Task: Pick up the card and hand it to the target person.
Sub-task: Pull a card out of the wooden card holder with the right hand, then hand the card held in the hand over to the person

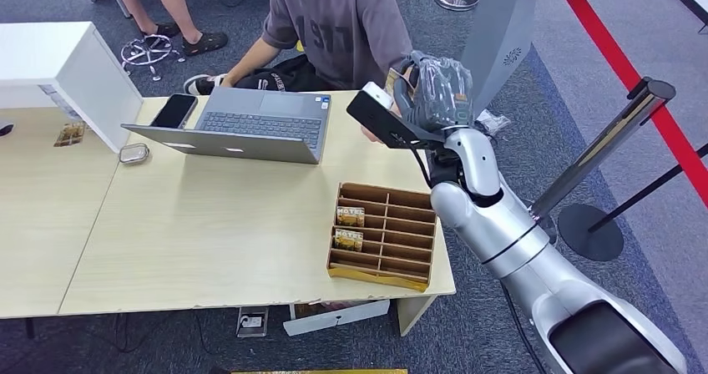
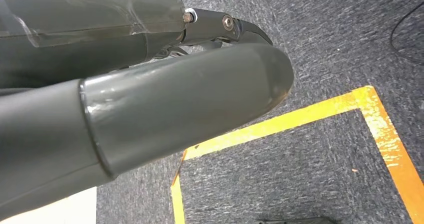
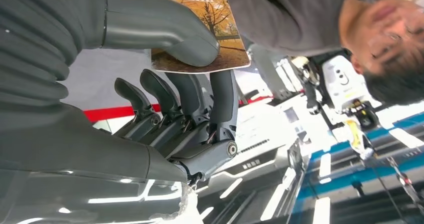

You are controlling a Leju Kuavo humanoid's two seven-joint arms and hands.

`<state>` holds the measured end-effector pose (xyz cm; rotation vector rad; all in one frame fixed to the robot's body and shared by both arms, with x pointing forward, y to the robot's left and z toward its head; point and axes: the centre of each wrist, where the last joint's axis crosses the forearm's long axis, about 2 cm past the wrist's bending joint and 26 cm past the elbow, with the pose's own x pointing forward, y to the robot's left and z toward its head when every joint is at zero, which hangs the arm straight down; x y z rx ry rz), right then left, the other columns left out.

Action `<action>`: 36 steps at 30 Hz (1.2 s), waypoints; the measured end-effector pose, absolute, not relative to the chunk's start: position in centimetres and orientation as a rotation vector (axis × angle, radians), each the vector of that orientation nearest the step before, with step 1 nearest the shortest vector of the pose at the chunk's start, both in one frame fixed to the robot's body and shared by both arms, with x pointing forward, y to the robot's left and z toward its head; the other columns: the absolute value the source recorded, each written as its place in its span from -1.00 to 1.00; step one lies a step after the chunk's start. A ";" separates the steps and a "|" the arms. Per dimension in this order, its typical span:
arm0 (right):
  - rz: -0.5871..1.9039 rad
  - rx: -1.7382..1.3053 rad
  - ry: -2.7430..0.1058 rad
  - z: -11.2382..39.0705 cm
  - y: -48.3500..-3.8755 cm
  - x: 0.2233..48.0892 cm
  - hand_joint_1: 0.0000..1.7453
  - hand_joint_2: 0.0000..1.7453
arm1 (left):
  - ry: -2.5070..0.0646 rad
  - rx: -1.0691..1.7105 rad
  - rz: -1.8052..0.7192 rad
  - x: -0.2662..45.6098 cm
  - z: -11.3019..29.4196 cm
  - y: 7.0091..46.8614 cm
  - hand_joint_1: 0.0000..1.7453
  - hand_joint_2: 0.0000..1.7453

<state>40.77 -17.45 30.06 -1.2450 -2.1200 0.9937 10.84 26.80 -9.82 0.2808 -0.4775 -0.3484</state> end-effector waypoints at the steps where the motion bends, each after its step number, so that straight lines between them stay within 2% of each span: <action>1: 1.001 -1.238 -2.106 29.6 -17.4 41.0 0.76 1.00 | -0.477 0.280 -0.350 10.9 -9.8 26.8 -1.00 -1.00; 9: 1.061 -1.186 -1.981 25.5 -17.0 41.5 0.72 1.00 | -0.475 0.280 -0.358 11.1 -9.8 26.8 -1.00 -1.00; 13: 1.085 -1.175 -1.933 24.1 -16.7 41.5 0.56 1.00 | -0.474 0.280 -0.359 11.1 -9.8 26.8 -1.00 -1.00; 15: 1.091 -1.159 -1.919 23.6 -16.7 41.5 0.30 1.00 | -0.474 0.281 -0.360 11.1 -9.8 26.8 -1.00 -1.00; 18: 1.096 -1.128 -1.906 23.0 -16.7 41.5 -0.62 1.00 | -0.474 0.281 -0.362 11.1 -9.8 26.8 -1.00 -1.00; 19: 1.098 -1.120 -1.901 22.8 -16.7 41.5 -0.87 1.00 | -0.474 0.281 -0.362 11.1 -9.8 26.8 -1.00 -1.00; 20: 1.100 -1.113 -1.897 22.7 -16.6 41.4 -0.99 1.00 | -0.474 0.281 -0.363 11.1 -9.8 26.8 -1.00 -1.00; 29: 1.134 -1.050 -1.829 21.6 -16.3 41.1 -1.00 1.00 | -0.474 0.282 -0.363 11.1 -9.8 26.8 -1.00 -1.00; 36: 0.999 -0.926 -1.896 21.0 -16.2 40.5 -1.00 1.00 | -0.477 0.285 -0.356 10.8 -9.8 26.8 -1.00 -1.00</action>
